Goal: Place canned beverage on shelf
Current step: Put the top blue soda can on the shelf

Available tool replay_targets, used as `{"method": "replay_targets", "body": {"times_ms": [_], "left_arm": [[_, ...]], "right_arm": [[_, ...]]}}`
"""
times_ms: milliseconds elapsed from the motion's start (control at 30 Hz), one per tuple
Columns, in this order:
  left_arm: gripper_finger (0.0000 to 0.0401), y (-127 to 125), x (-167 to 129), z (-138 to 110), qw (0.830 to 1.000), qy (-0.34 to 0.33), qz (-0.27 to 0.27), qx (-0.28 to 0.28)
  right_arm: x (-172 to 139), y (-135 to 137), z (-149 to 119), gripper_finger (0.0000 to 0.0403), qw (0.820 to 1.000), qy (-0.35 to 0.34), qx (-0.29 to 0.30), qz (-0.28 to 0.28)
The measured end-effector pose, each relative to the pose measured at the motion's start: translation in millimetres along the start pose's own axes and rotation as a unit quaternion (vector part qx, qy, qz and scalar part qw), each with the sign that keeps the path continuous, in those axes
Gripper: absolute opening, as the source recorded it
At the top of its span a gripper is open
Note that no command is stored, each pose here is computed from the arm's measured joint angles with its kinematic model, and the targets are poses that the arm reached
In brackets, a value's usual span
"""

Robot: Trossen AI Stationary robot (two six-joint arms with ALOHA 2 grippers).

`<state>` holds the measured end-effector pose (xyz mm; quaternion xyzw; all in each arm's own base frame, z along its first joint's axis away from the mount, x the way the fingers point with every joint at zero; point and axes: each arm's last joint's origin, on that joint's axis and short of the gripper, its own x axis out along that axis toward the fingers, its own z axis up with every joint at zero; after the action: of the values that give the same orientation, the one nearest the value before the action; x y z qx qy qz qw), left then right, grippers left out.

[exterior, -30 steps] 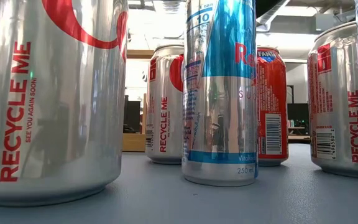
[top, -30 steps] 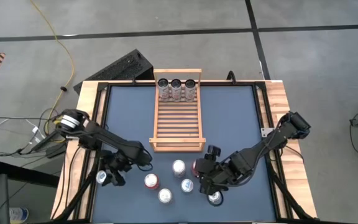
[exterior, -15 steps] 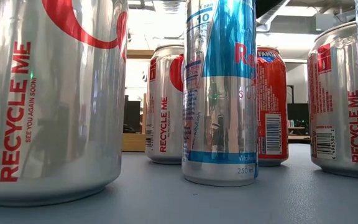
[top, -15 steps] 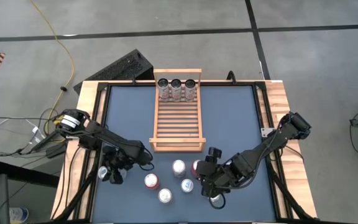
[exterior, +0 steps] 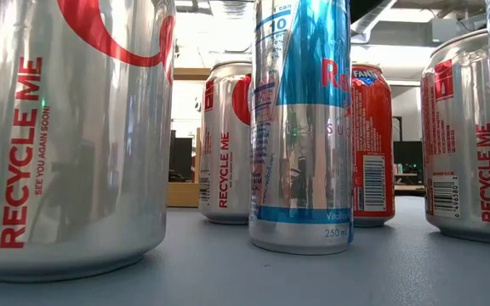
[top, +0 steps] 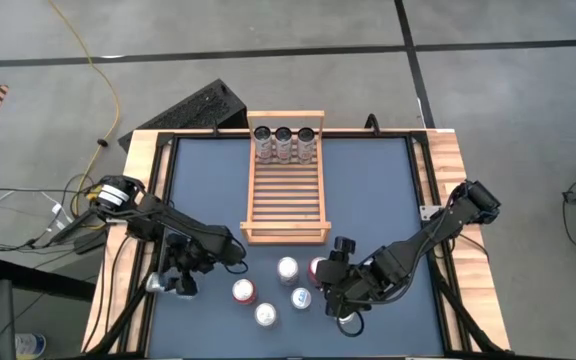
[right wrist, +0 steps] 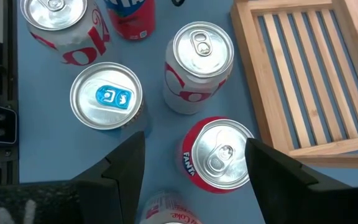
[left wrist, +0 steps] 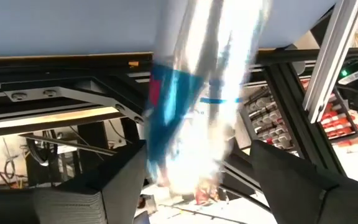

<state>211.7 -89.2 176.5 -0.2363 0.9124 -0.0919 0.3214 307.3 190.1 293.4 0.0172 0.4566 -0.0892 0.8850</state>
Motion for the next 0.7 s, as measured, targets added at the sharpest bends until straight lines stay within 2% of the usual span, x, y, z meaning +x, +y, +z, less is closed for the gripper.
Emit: {"method": "replay_targets", "body": {"times_ms": [67,300,400,467,533,600,700], "left_arm": [[0.0273,0.8,0.0,0.2,1.000,-0.004,0.015,-0.002],[0.0273,7.1,-6.4,1.7,0.990,-0.048,0.133,-0.017],[0.0274,-2.6,-20.3,-8.8,0.981,-0.104,0.164,-0.006],[0.0274,-14.5,-32.6,-23.0,0.970,-0.173,0.173,0.001],[0.0274,-29.2,-45.9,-43.5,0.944,-0.288,0.163,0.007],[0.0274,-42.3,-56.2,-70.6,0.904,-0.408,0.129,0.017],[0.0274,-47.7,-62.3,-114.1,0.839,-0.542,0.048,0.007]], "right_arm": [[0.1,0.0,0.0,0.0250,1.000,0.000,0.000,0.000],[0.1,0.0,0.1,0.0250,1.000,-0.001,0.000,-0.001],[0.3,-0.4,0.4,0.0250,1.000,-0.001,-0.009,-0.001],[0.4,-0.7,0.6,0.0250,1.000,-0.001,-0.010,-0.001],[1.0,-1.8,1.4,0.0250,1.000,-0.001,-0.008,-0.002],[1.7,-3.0,2.2,0.0250,1.000,0.000,-0.007,-0.003],[2.9,-4.8,3.6,0.0250,1.000,-0.001,-0.005,-0.005]]}}
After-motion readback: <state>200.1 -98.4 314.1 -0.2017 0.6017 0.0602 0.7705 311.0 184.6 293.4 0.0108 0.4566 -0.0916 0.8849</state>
